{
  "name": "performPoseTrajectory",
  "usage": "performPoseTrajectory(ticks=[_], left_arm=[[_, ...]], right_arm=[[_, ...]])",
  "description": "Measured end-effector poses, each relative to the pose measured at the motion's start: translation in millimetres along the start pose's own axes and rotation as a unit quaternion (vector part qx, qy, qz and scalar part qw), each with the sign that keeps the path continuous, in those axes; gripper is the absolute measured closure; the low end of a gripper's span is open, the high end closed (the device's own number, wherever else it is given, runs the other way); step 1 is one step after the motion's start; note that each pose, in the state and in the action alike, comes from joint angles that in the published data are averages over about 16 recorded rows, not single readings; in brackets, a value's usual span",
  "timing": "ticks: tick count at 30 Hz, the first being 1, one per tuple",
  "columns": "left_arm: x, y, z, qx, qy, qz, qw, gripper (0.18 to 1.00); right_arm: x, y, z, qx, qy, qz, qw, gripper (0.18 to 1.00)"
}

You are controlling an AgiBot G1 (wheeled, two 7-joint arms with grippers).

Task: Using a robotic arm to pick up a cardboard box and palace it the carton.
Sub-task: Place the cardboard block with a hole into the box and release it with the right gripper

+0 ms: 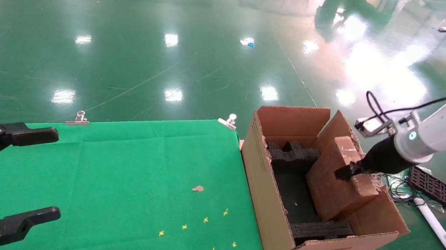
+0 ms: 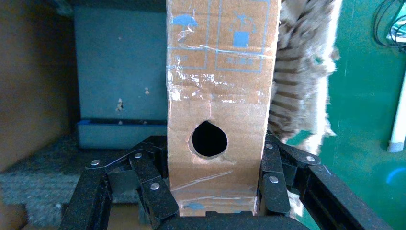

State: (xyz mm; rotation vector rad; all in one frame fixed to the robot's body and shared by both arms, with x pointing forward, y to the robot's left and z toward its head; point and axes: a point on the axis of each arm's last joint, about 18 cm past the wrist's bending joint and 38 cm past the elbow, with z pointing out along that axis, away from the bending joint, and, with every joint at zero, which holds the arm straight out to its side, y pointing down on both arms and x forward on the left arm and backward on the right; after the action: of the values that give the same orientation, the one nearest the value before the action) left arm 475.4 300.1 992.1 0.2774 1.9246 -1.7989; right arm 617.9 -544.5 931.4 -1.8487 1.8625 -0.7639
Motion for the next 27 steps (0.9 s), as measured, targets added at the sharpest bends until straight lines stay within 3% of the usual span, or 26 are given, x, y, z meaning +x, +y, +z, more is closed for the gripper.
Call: performPoseTrajectory(ticks=[13, 27], left_arm=[[0.0, 0.0, 0.0, 0.0, 0.0, 0.0, 1.0, 0.209], [0.0, 0.0, 0.0, 0.0, 0.0, 0.0, 1.0, 0.184]], right_arm=[[-4.2, 22.7, 48.9, 0.013, -0.01, -0.001, 1.0, 0.866], [-0.3, 23.9, 47.2, 0.021, -0.016, -0.009, 1.0, 0.849]])
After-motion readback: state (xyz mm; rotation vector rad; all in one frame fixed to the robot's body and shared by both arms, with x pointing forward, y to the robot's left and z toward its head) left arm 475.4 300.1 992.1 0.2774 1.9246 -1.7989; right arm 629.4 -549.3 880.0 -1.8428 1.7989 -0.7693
